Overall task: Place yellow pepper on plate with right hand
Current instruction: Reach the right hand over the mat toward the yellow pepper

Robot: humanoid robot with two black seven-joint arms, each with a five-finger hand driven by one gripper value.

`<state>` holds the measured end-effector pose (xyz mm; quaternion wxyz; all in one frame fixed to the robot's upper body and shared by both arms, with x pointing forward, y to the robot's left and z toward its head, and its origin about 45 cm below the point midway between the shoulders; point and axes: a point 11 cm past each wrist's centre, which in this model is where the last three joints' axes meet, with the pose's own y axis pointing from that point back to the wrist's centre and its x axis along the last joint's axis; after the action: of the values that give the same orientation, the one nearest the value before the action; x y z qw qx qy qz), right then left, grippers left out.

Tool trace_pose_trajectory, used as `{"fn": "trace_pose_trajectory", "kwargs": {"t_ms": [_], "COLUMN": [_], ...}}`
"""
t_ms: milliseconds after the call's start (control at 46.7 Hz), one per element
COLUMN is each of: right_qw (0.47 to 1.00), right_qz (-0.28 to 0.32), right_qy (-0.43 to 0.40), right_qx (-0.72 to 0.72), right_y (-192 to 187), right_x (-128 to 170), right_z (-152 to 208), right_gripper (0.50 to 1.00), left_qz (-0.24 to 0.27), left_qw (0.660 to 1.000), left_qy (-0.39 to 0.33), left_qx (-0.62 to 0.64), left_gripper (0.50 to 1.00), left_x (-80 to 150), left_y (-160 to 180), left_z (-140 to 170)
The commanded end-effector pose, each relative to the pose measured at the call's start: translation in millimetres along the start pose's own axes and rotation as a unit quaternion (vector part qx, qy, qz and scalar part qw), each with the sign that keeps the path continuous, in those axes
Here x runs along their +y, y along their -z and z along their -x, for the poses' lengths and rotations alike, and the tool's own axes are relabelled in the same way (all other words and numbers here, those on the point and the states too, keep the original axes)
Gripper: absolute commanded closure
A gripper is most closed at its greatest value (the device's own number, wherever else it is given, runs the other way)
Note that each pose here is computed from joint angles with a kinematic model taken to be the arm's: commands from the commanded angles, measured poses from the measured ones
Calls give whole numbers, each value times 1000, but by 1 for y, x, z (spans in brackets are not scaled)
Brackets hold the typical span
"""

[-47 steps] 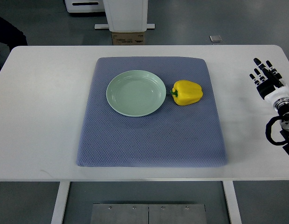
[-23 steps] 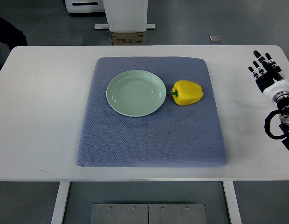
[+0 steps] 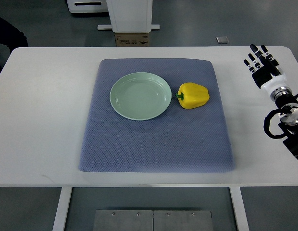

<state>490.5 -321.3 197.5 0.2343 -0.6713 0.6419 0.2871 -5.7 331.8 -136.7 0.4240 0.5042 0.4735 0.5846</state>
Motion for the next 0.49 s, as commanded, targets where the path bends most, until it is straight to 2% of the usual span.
{"fn": "trace_pose_trajectory", "kwargs": {"t_ms": [0, 257, 471], "right_qw": [999, 976, 926], "right_qz": [5, 22, 73], "right_qy": [33, 155, 218], "right_qx": [25, 149, 298], "right_y": [2, 25, 39], "right_x": [-1, 5, 26], "right_z": [10, 43, 45], "right_gripper": [500, 500, 500], "left_qz": [0, 0, 0], "left_qw": [1000, 1000, 1000], "left_qy": [0, 0, 0], "left_qx": [0, 0, 0], "left_gripper": [500, 500, 500], "left_x": [0, 0, 0], "left_y": [0, 0, 0], "left_z": [0, 0, 0]}}
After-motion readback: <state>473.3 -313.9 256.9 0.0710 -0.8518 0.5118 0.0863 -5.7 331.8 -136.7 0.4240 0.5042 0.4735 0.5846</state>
